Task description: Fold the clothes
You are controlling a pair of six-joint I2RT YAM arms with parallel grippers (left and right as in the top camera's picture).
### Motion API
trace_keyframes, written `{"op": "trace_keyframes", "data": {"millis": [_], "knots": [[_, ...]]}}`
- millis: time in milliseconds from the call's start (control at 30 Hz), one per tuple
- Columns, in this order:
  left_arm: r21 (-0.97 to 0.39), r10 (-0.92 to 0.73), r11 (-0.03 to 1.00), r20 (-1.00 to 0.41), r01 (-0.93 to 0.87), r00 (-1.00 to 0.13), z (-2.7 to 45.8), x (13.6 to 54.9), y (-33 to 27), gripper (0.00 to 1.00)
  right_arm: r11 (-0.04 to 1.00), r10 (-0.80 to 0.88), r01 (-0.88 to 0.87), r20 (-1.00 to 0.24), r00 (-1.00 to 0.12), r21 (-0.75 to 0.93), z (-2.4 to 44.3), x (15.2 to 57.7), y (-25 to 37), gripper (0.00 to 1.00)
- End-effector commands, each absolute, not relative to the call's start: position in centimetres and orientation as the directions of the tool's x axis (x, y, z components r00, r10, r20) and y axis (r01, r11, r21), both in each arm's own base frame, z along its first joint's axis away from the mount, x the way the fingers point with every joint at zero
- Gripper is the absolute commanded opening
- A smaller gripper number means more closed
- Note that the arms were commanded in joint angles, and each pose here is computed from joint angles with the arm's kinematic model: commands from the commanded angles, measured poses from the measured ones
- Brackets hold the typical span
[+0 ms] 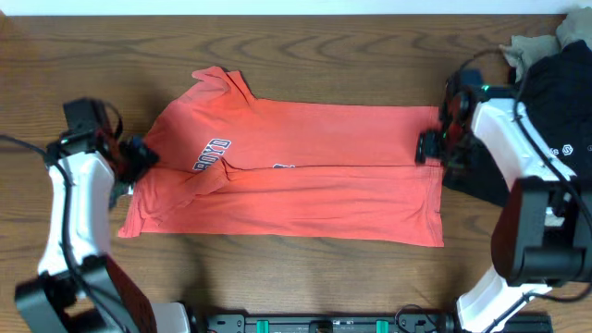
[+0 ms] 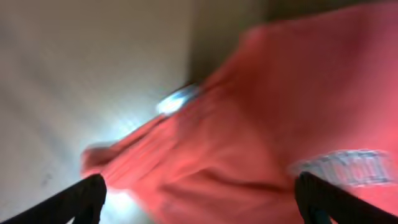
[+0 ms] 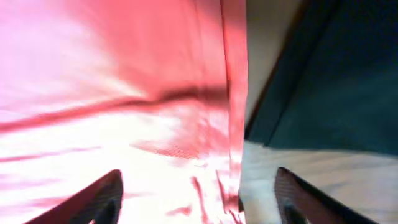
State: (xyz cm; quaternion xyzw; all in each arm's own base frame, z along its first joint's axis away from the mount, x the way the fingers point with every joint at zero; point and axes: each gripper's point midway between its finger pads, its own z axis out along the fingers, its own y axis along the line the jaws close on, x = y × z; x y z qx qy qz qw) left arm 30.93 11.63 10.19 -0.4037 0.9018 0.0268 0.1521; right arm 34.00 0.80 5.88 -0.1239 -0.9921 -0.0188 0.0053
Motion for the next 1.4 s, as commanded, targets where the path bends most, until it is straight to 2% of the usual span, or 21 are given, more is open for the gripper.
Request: {"op": "trace_keyframes", "data": {"millis": [0, 200, 400, 567, 667, 867, 900, 1067, 1267, 1367], "knots": [[-0.124, -0.560, 0.819, -0.386, -0.560, -0.733, 12.6, 34.4, 9.2, 0.98, 0.967, 0.237, 0.230, -0.057, -0.970, 0.106, 8.5, 35.6, 2.1, 0.79], [-0.238, -0.398, 0.916, -0.443, -0.322, -0.803, 13.4, 40.4, 4.6, 0.98, 0.961, 0.235, 0.227, -0.029, -0.972, 0.159, 8.7, 35.3, 3.1, 0.79], [-0.287, -0.286, 0.944, -0.453, -0.166, -0.845, 12.9, 46.4, 1.4, 0.98, 0.961, 0.235, 0.233, 0.008, -0.972, 0.150, 8.7, 34.4, 3.1, 0.79], [-0.295, -0.261, 0.946, -0.443, -0.136, -0.857, 10.5, 50.9, 0.3, 0.98, 0.964, 0.224, 0.225, 0.027, -0.974, 0.144, 8.6, 33.8, 3.5, 0.79], [-0.354, -0.263, 0.929, -0.420, -0.110, -0.868, 8.1, 52.7, -0.9, 0.98, 0.965, 0.216, 0.217, 0.029, -0.976, 0.144, 8.6, 33.8, 3.8, 0.79], [-0.447, -0.375, 0.875, -0.377, -0.189, -0.847, 4.6, 54.8, -1.5, 1.00, 0.969, 0.201, 0.203, 0.029, -0.979, 0.144, 8.6, 33.7, 4.3, 0.79], [-0.450, -0.379, 0.873, -0.379, -0.190, -0.844, 4.3, 55.0, -1.5, 0.96, 0.969, 0.200, 0.202, 0.029, -0.979, 0.144, 8.6, 33.7, 4.3, 0.79], [-0.485, -0.373, 0.864, -0.431, -0.138, -0.821, 5.8, 56.5, -1.9, 0.65, 0.969, 0.200, 0.200, 0.016, -0.980, 0.147, 8.7, 34.0, 4.3, 0.77], [-0.536, -0.364, 0.840, -0.442, -0.084, -0.820, 8.0, 57.1, -2.9, 0.21, 0.968, 0.200, 0.187, -0.065, -0.978, 0.168, 8.8, 36.1, 4.5, 0.75], [-0.535, -0.365, 0.839, -0.412, -0.103, -0.835, 7.5, 56.4, -3.0, 0.07, 0.968, 0.200, 0.186, -0.072, -0.977, 0.170, 8.8, 36.2, 4.5, 0.74]]}}
